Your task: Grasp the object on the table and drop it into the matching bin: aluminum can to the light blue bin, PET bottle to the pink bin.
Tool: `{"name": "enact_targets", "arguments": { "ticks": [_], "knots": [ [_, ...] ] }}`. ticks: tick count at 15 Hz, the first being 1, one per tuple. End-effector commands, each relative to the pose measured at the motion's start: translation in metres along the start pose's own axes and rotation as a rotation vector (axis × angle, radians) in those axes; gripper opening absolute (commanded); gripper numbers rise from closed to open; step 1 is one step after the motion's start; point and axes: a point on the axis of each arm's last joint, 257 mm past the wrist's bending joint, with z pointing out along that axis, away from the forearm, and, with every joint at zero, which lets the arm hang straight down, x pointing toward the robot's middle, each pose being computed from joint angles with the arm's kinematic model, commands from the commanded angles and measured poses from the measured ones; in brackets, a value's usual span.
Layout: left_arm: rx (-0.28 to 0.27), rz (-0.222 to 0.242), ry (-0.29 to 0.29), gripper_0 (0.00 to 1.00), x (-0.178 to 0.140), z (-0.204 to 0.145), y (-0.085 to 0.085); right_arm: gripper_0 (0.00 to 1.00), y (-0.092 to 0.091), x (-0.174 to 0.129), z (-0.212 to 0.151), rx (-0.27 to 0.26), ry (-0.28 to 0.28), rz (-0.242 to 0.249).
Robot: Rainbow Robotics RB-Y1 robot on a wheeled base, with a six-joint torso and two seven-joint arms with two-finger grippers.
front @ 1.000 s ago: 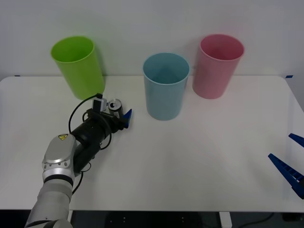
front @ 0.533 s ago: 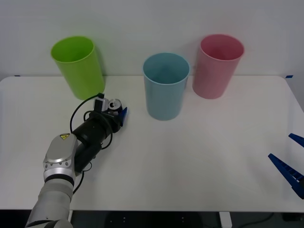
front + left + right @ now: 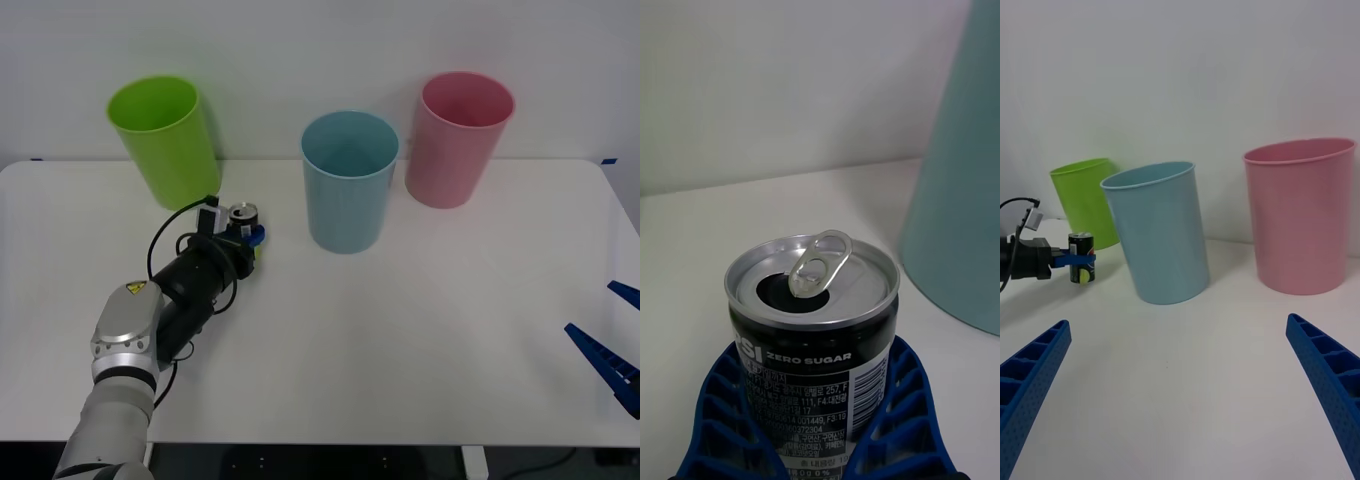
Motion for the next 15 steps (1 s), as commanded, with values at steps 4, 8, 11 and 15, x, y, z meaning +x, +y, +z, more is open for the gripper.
{"name": "enact_targets", "arguments": {
  "ticks": [4, 8, 11, 15],
  "knots": [
    [0.066, -0.027, -0.038, 0.00, -0.018, -0.001, -0.005, 1.00, 0.000, 0.000, 0.000, 0.000, 0.000, 0.000],
    [0.126, -0.034, -0.063, 0.00, -0.030, -0.016, 0.011, 1.00, 0.000, 0.000, 0.000, 0.000, 0.000, 0.000],
    [0.169, -0.065, -0.104, 0.00, -0.046, -0.029, 0.022, 1.00, 0.000, 0.000, 0.000, 0.000, 0.000, 0.000],
    [0.194, -0.092, -0.161, 0.00, -0.067, -0.046, 0.042, 1.00, 0.000, 0.000, 0.000, 0.000, 0.000, 0.000]
  ]
}}
